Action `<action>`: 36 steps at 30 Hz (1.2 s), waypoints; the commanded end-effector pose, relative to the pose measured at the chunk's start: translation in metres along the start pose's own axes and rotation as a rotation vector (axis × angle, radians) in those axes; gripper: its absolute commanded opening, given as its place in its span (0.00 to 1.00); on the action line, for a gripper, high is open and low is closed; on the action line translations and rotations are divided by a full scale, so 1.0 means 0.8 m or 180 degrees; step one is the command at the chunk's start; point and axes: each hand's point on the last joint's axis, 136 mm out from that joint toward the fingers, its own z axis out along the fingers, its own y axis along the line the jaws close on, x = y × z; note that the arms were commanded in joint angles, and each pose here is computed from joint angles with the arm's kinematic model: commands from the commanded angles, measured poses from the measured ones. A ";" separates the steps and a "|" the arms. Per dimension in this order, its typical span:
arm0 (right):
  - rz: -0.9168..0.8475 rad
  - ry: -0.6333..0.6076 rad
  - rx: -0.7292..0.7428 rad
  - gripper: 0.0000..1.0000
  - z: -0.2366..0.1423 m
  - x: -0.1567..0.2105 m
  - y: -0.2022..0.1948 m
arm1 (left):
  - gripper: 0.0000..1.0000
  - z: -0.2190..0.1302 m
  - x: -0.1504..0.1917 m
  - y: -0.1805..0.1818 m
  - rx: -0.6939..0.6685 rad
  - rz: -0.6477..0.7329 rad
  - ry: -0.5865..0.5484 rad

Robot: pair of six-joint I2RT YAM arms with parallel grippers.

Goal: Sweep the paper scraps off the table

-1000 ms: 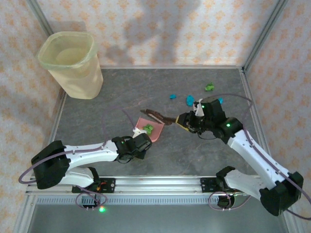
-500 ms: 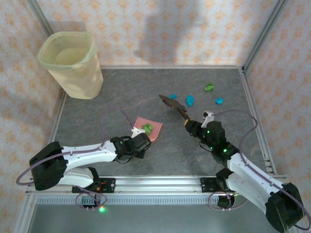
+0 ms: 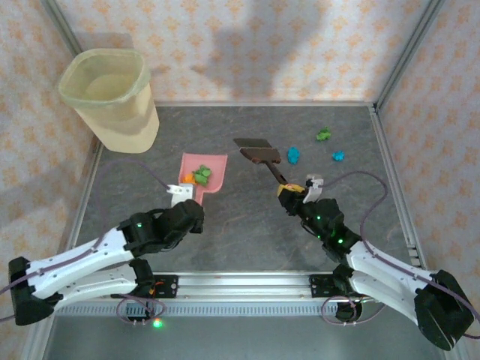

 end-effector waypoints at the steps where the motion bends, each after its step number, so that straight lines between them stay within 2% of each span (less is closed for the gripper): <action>1: 0.0031 -0.0466 -0.0008 0.00 -0.010 -0.039 0.006 | 0.00 -0.041 -0.032 0.039 -0.0406 -0.0006 -0.0146; 5: 0.0018 -0.0372 -0.0014 0.00 -0.003 -0.033 0.007 | 0.00 -0.067 -0.057 0.044 -0.0547 0.0016 -0.0105; 10: -0.0006 -0.0189 -0.0101 0.00 0.008 -0.020 0.014 | 0.00 -0.079 -0.080 0.048 -0.0714 -0.0026 0.0073; 16: -0.0049 -0.0003 -0.0134 0.00 0.019 -0.006 0.018 | 0.00 -0.095 -0.141 0.043 -0.0808 -0.0124 0.0037; 25: -0.0078 0.0123 -0.0205 0.00 0.027 0.004 0.024 | 0.00 -0.097 -0.247 0.040 -0.0685 -0.0540 -0.0200; 36: -0.0096 0.0211 -0.0276 0.00 0.032 0.011 0.030 | 0.00 -0.065 -0.373 0.062 -0.0289 -0.1414 -0.0366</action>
